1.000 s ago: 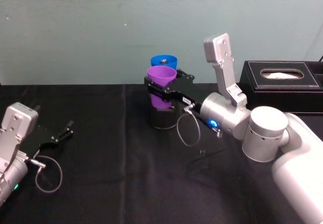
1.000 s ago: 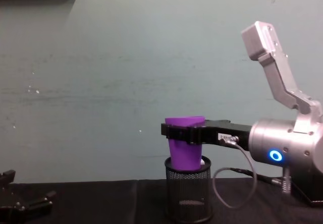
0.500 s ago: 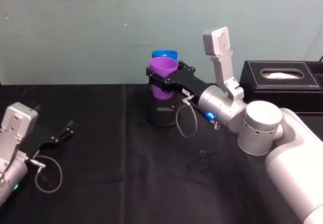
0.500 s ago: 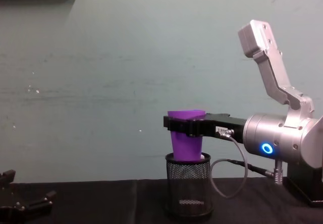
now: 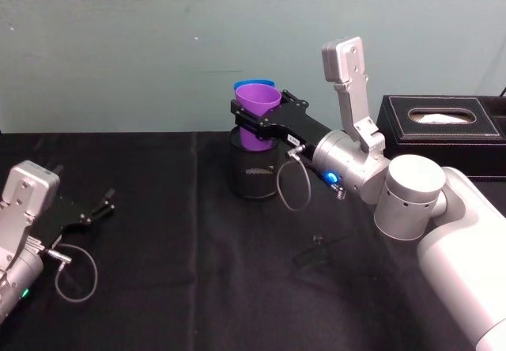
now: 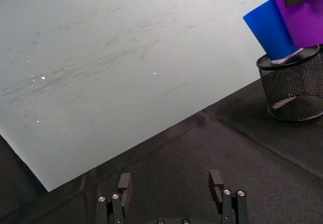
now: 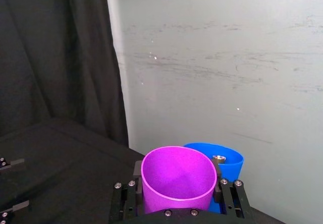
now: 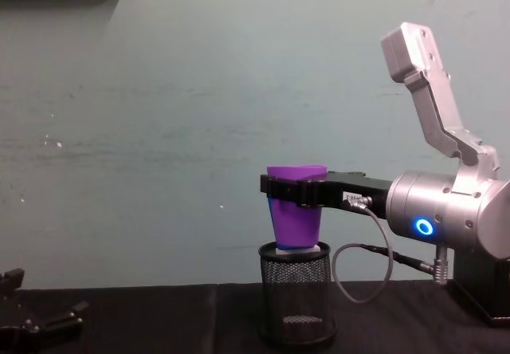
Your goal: Pick up one cup with a gripper and tap it against the other cup.
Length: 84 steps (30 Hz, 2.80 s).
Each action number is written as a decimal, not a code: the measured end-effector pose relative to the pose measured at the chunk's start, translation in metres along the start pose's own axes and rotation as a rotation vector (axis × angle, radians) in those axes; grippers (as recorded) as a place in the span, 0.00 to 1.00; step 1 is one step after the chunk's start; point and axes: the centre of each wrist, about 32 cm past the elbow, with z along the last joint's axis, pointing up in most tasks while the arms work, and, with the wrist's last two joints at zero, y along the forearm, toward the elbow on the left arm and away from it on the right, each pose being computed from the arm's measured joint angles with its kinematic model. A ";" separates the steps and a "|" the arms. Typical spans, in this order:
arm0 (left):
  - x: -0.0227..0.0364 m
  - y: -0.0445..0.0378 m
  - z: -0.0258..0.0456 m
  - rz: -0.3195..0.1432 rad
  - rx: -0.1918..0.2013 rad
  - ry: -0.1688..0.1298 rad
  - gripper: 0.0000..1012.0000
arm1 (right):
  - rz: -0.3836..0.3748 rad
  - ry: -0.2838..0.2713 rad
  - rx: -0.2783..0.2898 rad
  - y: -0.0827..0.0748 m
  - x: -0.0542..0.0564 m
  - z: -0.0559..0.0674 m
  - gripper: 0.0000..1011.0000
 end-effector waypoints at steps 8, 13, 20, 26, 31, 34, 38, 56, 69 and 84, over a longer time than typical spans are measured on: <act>0.0000 0.0000 0.0000 0.000 0.000 0.000 0.99 | 0.003 -0.001 0.000 0.002 -0.001 0.001 0.74; 0.0000 0.0000 0.0000 0.000 0.000 0.000 0.99 | 0.004 -0.004 -0.001 0.003 -0.002 0.002 0.74; 0.0000 0.0000 0.0000 0.000 0.000 0.000 0.99 | 0.001 -0.013 -0.004 0.003 -0.002 0.001 0.74; 0.0000 0.0000 0.0000 0.000 0.000 0.000 0.99 | -0.002 -0.015 -0.005 0.003 -0.002 0.001 0.74; 0.0000 0.0000 0.0000 0.000 0.000 0.000 0.99 | -0.002 -0.014 -0.006 0.002 -0.002 0.000 0.74; 0.0000 0.0000 0.0000 0.000 0.000 0.000 0.99 | -0.002 -0.014 -0.006 0.002 -0.002 0.000 0.74; 0.0000 0.0000 0.0000 0.000 0.000 0.000 0.99 | -0.002 -0.014 -0.006 0.002 -0.002 0.000 0.74; 0.0000 0.0000 0.0000 0.000 0.000 0.000 0.99 | -0.002 -0.013 -0.006 0.002 -0.002 0.000 0.74; 0.0000 0.0000 0.0000 0.000 0.000 0.000 0.99 | -0.002 -0.012 -0.006 0.002 -0.002 0.000 0.74; 0.0000 0.0000 0.0000 0.000 0.000 0.000 0.99 | -0.002 -0.012 -0.006 0.002 -0.002 0.000 0.74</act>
